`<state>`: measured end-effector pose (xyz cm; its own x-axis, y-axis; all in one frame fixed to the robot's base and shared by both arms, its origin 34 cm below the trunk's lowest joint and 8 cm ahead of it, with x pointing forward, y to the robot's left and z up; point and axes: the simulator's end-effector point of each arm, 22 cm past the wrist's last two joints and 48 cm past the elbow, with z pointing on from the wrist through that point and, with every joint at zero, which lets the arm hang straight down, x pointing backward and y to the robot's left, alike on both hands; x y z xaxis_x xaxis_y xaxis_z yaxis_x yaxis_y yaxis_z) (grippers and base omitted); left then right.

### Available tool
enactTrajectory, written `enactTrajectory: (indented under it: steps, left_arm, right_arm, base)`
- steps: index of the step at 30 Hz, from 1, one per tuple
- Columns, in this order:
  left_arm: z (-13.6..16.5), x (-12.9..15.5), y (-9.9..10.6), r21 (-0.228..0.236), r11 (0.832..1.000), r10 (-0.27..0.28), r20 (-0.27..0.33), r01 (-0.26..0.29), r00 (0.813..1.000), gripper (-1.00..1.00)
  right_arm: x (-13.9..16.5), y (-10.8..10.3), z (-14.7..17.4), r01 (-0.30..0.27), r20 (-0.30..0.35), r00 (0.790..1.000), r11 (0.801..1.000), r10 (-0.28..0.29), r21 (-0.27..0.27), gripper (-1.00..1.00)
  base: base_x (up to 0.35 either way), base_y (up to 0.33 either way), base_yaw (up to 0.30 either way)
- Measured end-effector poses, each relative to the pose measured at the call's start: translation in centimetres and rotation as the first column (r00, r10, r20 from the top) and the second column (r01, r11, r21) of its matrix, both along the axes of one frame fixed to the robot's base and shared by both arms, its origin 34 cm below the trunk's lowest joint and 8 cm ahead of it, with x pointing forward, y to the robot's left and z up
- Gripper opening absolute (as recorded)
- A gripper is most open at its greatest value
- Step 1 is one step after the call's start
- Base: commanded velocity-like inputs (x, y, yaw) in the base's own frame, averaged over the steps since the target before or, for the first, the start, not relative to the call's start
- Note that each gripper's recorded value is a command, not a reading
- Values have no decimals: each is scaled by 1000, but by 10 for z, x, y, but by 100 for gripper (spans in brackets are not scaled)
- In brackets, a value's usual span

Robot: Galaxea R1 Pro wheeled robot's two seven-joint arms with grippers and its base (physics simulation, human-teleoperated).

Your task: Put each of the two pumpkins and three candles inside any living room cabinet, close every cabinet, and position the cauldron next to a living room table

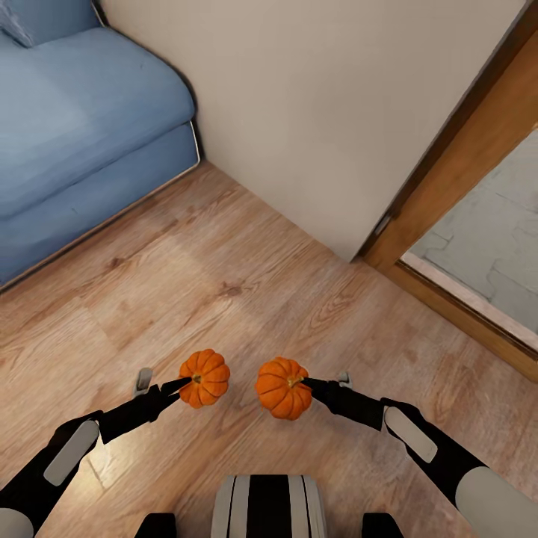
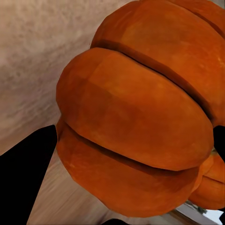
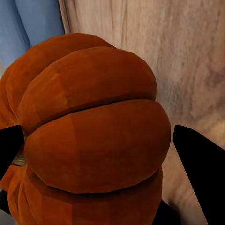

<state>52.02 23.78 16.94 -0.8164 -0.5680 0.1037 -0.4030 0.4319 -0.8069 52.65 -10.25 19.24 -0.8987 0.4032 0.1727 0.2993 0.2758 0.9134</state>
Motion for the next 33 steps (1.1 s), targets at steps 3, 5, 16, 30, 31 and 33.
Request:
enactTrajectory:
  steps: [3, 5, 16, 30, 31, 33]
  left_arm:
    - [7, 5, -1, -4, 1000, 0, 15, 0, 1000, -100]
    - [11, 8, -2, -5, 1000, -2, 25, 2, 1000, -100]
    - [34, 21, -5, -13, 1000, -9, 66, 10, 998, -100]
    - [68, 40, -2, -14, 1000, -16, 134, 18, 991, -100]
    - [71, 42, -3, -15, 1000, -18, 142, 20, 990, -100]
    - [79, 47, -6, -20, 999, -22, 161, 25, 987, -100]
  right_arm:
    - [4, 0, 6, 1, 13, 1000, 1000, -1, 0, -100]
    - [6, 0, 10, 1, 21, 1000, 1000, -1, 0, -100]
    - [19, -1, 30, 2, 66, 998, 1000, -1, -5, -100]
    - [44, -11, 52, 31, 207, 978, 997, -16, -72, -100]
    - [45, -10, 54, 30, 213, 977, 997, -14, -72, -100]
    - [46, -9, 58, 25, 222, 975, 997, -8, -73, -100]
  base:
    - [0, 0, 0]
    - [0, 0, 0]
    - [0, 0, 0]
    - [0, 0, 0]
    - [0, 0, 0]
    - [0, 0, 0]
